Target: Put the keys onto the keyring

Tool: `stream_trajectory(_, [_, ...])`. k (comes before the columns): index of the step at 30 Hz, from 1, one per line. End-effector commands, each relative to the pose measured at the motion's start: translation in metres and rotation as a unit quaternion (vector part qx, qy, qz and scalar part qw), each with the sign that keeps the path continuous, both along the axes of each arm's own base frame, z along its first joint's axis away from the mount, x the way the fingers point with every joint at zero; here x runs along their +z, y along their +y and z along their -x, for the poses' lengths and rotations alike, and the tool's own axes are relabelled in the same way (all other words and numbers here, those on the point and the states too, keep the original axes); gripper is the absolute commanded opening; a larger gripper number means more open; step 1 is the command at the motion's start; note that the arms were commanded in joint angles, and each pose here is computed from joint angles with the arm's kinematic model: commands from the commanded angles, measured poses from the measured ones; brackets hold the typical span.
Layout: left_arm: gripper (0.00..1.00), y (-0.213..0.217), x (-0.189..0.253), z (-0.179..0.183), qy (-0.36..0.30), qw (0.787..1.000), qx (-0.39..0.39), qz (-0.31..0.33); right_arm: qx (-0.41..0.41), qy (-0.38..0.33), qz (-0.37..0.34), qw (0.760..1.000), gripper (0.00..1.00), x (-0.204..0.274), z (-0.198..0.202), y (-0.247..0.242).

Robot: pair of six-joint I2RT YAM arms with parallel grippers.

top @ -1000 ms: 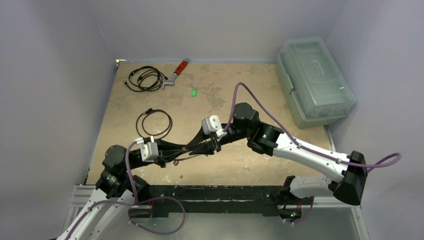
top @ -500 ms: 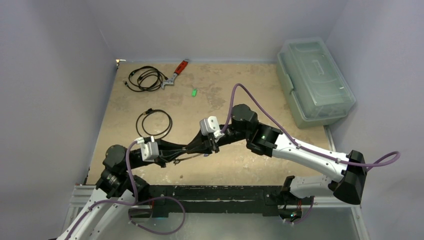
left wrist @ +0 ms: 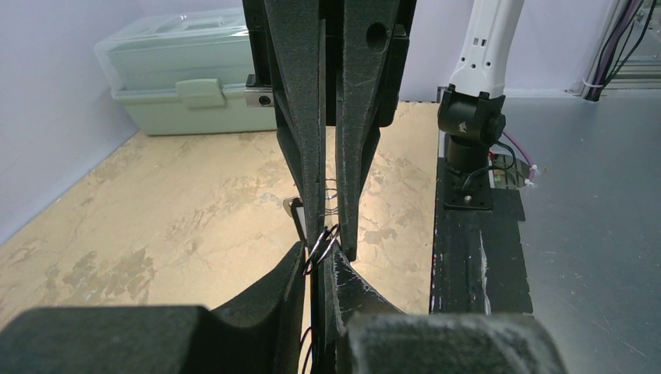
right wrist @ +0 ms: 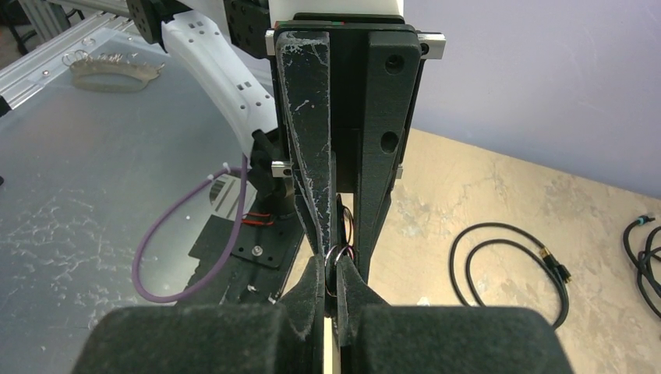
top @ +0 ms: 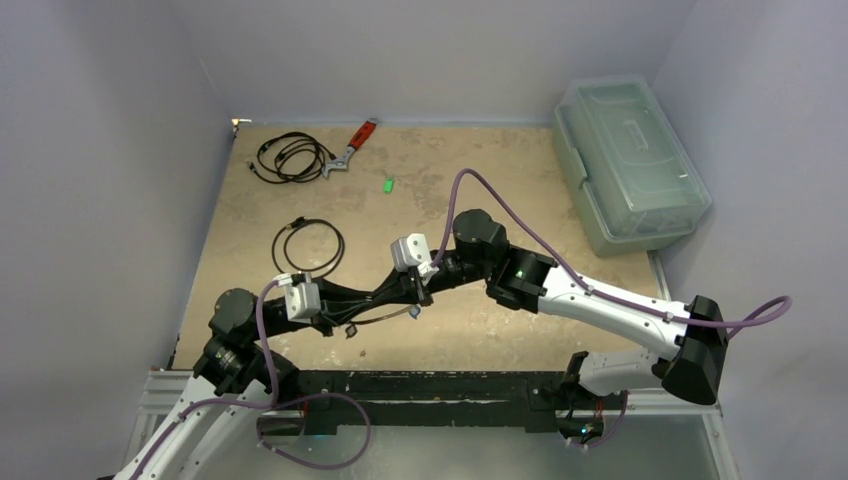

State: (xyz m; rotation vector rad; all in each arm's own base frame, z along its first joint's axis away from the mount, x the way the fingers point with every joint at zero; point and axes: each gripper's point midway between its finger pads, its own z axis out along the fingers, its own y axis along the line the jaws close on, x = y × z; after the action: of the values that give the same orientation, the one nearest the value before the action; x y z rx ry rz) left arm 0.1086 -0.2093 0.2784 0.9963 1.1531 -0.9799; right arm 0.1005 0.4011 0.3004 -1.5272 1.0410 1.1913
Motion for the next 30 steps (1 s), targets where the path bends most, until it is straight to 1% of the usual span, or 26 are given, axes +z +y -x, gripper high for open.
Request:
stream_trajectory(1, [0.0,0.0,0.021,0.003,-0.034,0.999,-0.004,0.026,-0.004,-0.018,-0.015,1.0,0.0,0.014,0.0,0.001])
stream_trajectory(8, [0.0,0.0,0.022,0.01,-0.052,0.998,-0.02,0.034,0.026,-0.014,-0.026,0.999,0.0,0.02,0.014,-0.006])
stream_trajectory(18, [0.0,0.002,0.022,0.022,-0.076,0.996,-0.037,0.042,0.066,0.002,0.009,0.998,0.0,0.019,0.029,-0.016])
stream_trajectory(21, [0.14,0.001,0.02,0.023,-0.073,0.996,-0.042,0.036,0.075,0.011,0.027,0.997,0.0,0.013,0.029,-0.014])
stream_trajectory(24, [0.24,0.002,0.018,0.023,-0.071,0.996,-0.041,0.026,0.081,0.015,0.034,0.996,0.0,0.009,0.029,-0.012])
stream_trajectory(27, [0.3,0.002,0.015,0.024,-0.066,0.997,-0.043,0.013,0.087,0.016,0.033,0.996,0.0,0.008,0.031,-0.012])
stream_trajectory(30, [0.33,0.003,0.011,0.023,-0.063,0.997,-0.041,-0.007,0.083,0.014,0.032,0.996,0.0,0.008,0.029,-0.011])
